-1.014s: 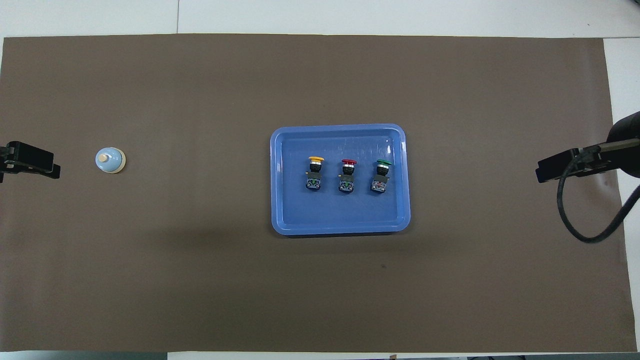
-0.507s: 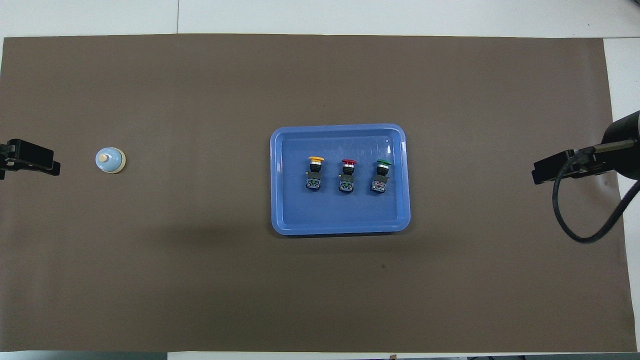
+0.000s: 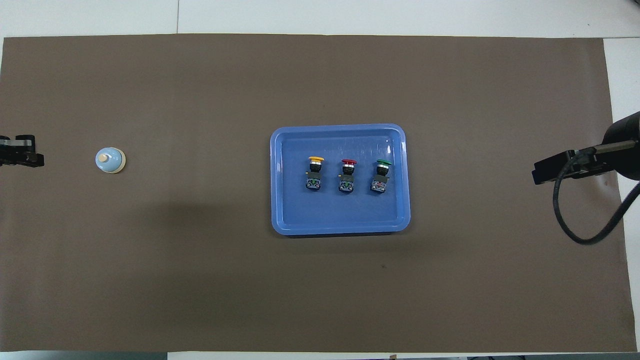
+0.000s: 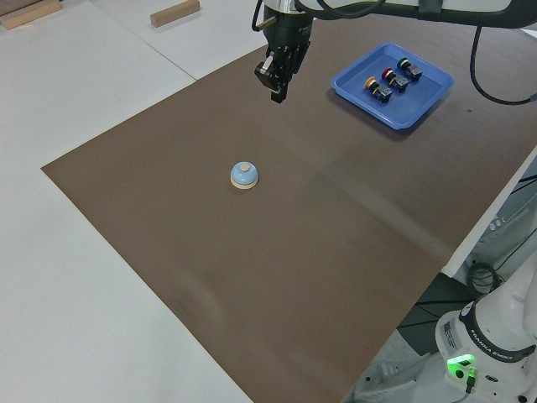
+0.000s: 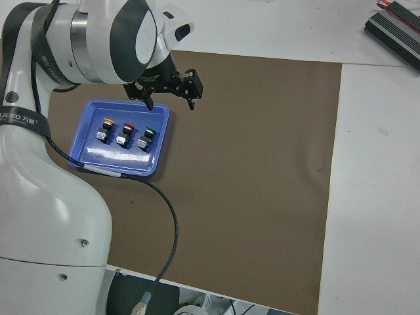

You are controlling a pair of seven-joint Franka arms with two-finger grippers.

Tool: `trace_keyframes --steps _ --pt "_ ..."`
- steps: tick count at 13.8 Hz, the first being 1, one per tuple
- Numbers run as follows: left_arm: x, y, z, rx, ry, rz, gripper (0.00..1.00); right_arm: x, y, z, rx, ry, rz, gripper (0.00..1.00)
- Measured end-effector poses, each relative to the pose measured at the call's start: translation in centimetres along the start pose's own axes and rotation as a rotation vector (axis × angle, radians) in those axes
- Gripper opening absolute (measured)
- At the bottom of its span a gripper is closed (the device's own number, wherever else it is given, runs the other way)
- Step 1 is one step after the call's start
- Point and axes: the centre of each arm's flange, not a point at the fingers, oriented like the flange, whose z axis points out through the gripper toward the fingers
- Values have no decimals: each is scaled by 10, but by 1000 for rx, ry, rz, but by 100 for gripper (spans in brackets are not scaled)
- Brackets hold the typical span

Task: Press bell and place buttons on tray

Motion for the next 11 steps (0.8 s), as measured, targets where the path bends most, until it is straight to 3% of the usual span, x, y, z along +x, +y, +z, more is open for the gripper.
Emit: trace_keyframes --steps 5,11 --pt "46 -14 114 13 18 2 1 0 0 0 0 0 0 100" --pt "49 -16 180 16 26 15 1 0 0 0 0 0 1 100"
